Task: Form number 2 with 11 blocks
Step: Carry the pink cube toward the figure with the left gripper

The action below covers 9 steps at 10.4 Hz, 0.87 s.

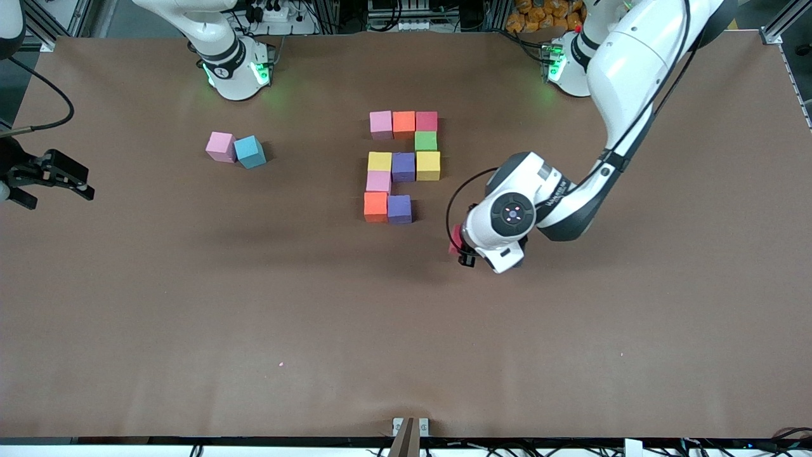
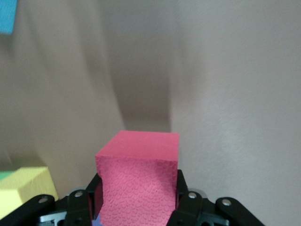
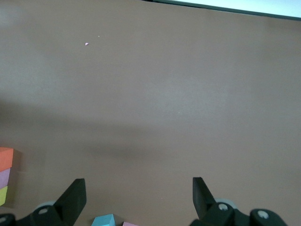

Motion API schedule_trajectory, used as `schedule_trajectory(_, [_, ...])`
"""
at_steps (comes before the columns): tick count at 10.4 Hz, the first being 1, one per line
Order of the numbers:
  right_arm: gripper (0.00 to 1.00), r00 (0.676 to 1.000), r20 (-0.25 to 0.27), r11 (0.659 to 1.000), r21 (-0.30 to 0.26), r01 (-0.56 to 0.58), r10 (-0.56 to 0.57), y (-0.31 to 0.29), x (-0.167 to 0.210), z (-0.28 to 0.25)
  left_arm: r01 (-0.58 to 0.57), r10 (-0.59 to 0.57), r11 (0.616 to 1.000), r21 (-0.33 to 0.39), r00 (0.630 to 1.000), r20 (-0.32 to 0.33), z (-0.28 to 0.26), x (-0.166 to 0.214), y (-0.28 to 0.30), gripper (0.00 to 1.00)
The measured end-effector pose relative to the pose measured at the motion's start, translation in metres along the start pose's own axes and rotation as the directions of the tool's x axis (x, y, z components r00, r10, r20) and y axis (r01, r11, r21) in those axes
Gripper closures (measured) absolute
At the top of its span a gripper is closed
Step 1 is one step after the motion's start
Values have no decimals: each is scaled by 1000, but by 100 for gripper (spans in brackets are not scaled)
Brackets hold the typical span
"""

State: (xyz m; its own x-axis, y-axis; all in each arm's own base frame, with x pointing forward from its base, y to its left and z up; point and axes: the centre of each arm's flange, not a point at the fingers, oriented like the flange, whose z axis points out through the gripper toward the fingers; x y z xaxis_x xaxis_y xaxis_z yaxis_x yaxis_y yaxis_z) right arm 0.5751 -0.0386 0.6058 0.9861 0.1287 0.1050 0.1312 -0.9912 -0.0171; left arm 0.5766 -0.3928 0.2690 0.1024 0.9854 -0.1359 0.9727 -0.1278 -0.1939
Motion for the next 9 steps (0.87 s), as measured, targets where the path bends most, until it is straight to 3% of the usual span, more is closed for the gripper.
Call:
schedule_trajectory(5, [0, 999, 32, 1000, 7, 6, -6, -6, 2, 9, 143, -139, 987, 68, 988, -64, 48, -43, -45, 39])
schedule_trajectory(9, [0, 999, 8, 999, 3, 32, -32, -21, 6, -3, 235, -231, 971, 50, 970, -77, 74, -55, -63, 38])
